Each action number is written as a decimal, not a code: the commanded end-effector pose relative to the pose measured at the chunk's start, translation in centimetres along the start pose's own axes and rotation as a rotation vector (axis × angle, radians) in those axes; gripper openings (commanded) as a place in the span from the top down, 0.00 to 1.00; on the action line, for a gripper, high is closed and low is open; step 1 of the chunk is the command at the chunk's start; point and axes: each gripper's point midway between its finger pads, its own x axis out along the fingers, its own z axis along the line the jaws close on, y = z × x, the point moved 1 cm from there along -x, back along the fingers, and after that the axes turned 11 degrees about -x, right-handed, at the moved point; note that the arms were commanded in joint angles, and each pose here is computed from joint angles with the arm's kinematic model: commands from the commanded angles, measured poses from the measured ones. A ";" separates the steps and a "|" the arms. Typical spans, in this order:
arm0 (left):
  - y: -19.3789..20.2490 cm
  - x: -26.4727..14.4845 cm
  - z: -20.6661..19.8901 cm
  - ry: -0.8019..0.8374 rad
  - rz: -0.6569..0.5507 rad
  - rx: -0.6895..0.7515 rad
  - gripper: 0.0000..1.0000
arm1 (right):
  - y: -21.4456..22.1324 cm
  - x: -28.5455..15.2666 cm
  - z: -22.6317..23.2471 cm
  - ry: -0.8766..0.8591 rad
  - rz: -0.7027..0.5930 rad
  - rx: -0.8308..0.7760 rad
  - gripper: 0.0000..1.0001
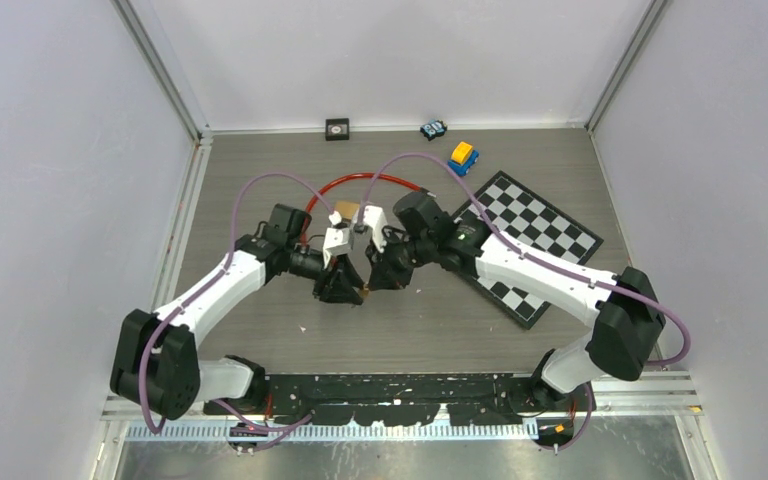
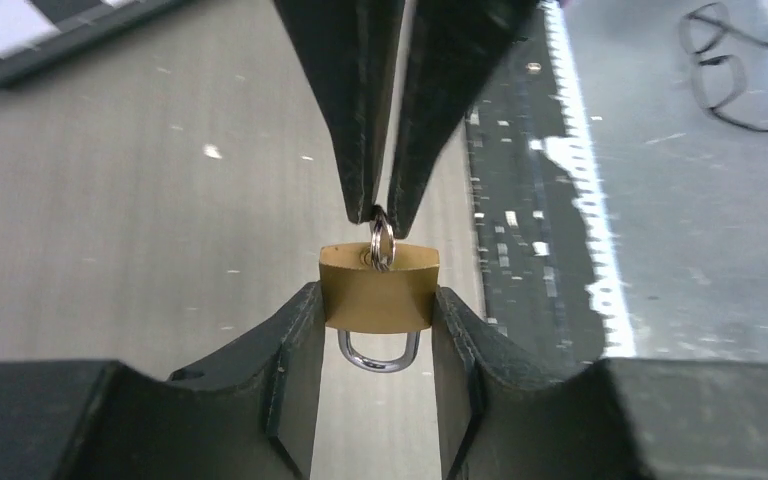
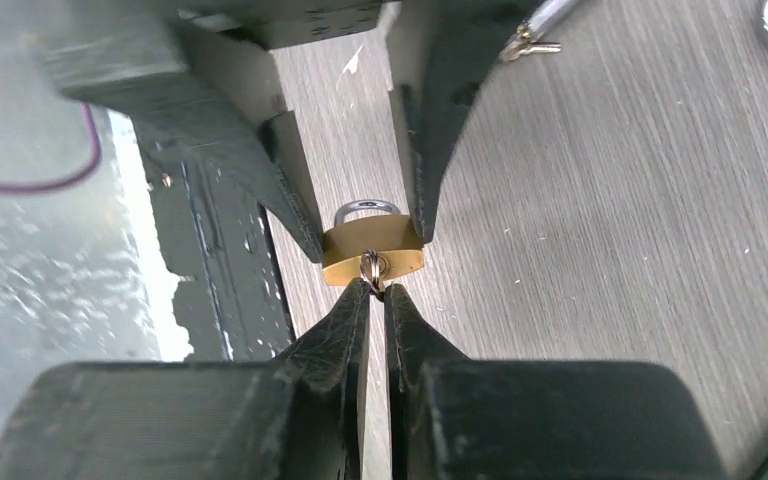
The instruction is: Unlock with the key
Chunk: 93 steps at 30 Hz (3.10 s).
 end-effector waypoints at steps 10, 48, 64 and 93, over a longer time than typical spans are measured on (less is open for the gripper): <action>-3.6 -1.4 3.0 -0.162 -0.073 0.264 1.00 | -2.6 -1.7 -1.2 0.006 -0.174 0.164 0.98; -6.1 -1.0 6.3 -0.498 0.025 0.427 1.00 | -0.2 3.2 -8.1 -0.066 -0.133 0.652 0.49; -6.0 -1.6 8.0 -0.628 0.063 0.447 1.00 | -0.6 4.0 -7.8 -0.152 -0.145 0.679 0.98; -6.5 -3.2 3.7 -0.507 0.037 0.404 0.10 | -1.1 -4.2 -10.7 -0.001 -0.236 0.434 0.99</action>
